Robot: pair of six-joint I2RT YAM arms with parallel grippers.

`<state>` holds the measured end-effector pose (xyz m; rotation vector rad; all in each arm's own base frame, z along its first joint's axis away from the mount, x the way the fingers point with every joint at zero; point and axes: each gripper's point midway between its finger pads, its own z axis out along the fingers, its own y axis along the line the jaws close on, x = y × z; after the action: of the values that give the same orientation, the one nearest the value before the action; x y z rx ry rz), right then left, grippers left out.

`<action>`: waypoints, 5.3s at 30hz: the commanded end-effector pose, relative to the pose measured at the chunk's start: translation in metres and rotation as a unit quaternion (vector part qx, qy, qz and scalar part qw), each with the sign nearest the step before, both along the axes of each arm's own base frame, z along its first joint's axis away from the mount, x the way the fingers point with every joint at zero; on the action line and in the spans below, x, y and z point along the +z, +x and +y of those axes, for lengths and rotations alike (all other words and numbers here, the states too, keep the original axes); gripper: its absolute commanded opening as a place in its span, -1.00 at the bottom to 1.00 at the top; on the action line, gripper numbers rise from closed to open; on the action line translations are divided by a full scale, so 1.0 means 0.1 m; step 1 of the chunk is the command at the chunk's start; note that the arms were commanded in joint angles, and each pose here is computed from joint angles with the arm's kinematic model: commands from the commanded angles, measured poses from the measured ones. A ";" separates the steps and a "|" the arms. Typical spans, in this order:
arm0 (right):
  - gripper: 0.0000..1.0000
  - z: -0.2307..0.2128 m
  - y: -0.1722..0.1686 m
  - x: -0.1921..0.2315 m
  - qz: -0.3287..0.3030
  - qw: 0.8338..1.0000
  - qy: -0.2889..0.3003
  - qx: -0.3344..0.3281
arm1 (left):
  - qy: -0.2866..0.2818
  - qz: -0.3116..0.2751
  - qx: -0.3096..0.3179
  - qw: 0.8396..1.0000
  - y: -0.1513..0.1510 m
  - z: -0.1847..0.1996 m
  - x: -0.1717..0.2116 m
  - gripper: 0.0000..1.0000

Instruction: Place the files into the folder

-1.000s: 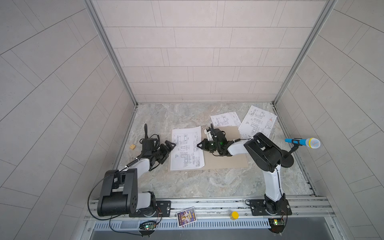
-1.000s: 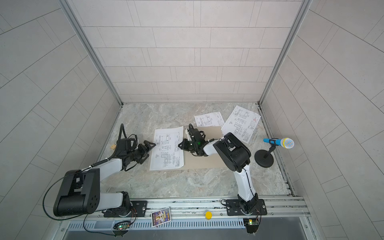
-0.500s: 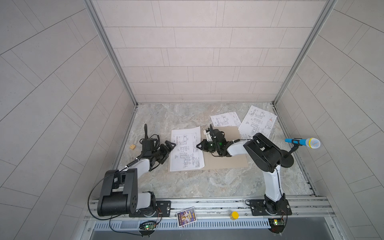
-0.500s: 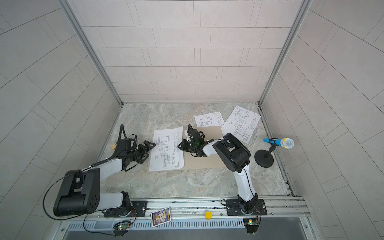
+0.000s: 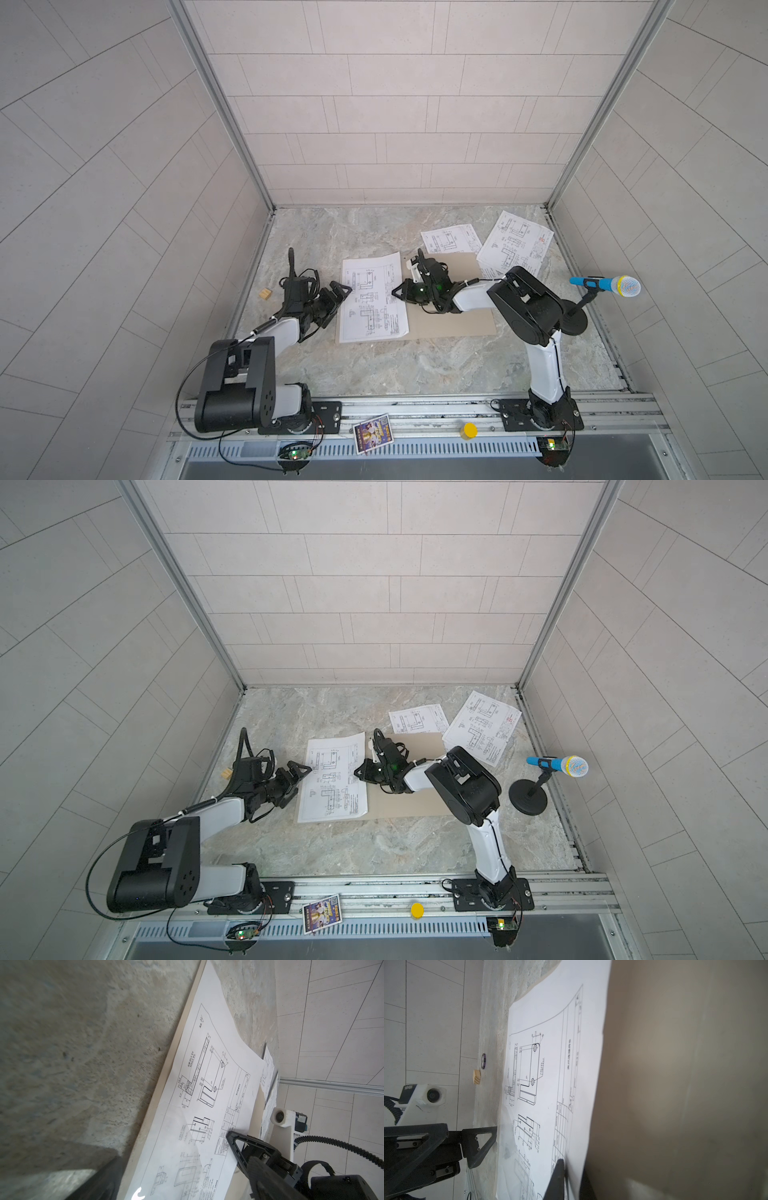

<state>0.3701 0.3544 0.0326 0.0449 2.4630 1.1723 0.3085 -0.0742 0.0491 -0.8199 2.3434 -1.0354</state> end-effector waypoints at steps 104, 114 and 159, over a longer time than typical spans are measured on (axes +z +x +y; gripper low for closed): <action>-0.45 -1.06 -0.46 0.15 0.049 0.998 -0.015 -0.035 | 0.063 0.024 -0.190 0.979 0.90 -2.07 -0.31 -0.86; -0.52 -0.95 -0.43 0.13 0.060 0.998 0.006 -0.031 | 0.063 0.022 -0.151 0.986 0.91 -1.90 -0.27 -0.86; -0.75 -0.57 -0.41 0.03 0.096 0.995 0.024 0.001 | 0.057 0.015 -0.127 0.990 0.90 -1.76 -0.27 -0.86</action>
<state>0.3289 0.2950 0.0374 0.1676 2.5860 1.2853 0.4014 -0.2610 0.0251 -0.4993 2.5460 -1.0269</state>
